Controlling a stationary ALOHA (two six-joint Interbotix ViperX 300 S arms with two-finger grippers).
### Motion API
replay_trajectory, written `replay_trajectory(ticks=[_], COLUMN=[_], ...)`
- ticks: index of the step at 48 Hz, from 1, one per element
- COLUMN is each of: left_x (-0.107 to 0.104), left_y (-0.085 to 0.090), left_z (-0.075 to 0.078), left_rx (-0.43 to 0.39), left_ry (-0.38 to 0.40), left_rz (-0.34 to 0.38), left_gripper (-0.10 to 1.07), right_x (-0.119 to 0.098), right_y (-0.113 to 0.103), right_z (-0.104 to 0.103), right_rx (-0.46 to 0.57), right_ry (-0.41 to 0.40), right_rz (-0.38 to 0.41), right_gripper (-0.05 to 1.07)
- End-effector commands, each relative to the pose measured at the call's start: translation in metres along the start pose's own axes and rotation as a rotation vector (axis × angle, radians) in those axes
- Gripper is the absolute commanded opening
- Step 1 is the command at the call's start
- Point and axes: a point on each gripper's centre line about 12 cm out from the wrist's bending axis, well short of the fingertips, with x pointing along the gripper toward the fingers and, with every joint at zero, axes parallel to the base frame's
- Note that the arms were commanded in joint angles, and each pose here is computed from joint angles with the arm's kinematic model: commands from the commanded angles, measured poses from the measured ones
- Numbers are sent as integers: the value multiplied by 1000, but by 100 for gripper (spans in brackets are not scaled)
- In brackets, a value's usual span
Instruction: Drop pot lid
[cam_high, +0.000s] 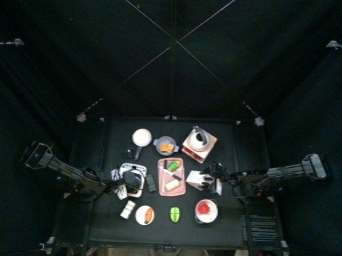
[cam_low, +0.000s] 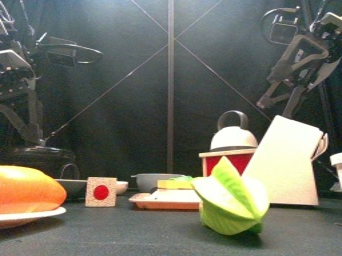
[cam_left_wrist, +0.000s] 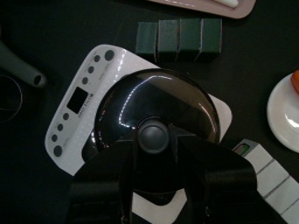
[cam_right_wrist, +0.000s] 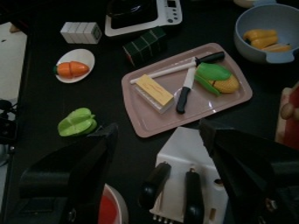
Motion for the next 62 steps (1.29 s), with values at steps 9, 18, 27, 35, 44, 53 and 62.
replay_trajectory(ticks=[9,18,27,35,44,53,62], left_x=[-12,-17,-18,-8,-1,6,16], left_y=[-10,-16,-32,-48,-72,-92,-102], left_z=[23,35,52,75,108,135,162], left_rx=[-28,-35,-22,12,23,28,90], left_ry=[-57,-84,-137,-174,-211,-237,-290], left_rz=[-41,-64,-130,-149,-162,-164,-106], left_gripper=[59,59,59,59,59,59,59], right_x=[-1,-1,-1,-1,-1,0,-1], right_y=[2,1,1,1,1,2,6], right_z=[6,6,5,5,5,7,17], right_rx=[6,6,6,9,18,20,75], right_ry=[-17,-16,-15,-14,-13,-15,-36], right_rz=[6,6,4,6,5,7,26], right_gripper=[103,103,103,103,103,103,103])
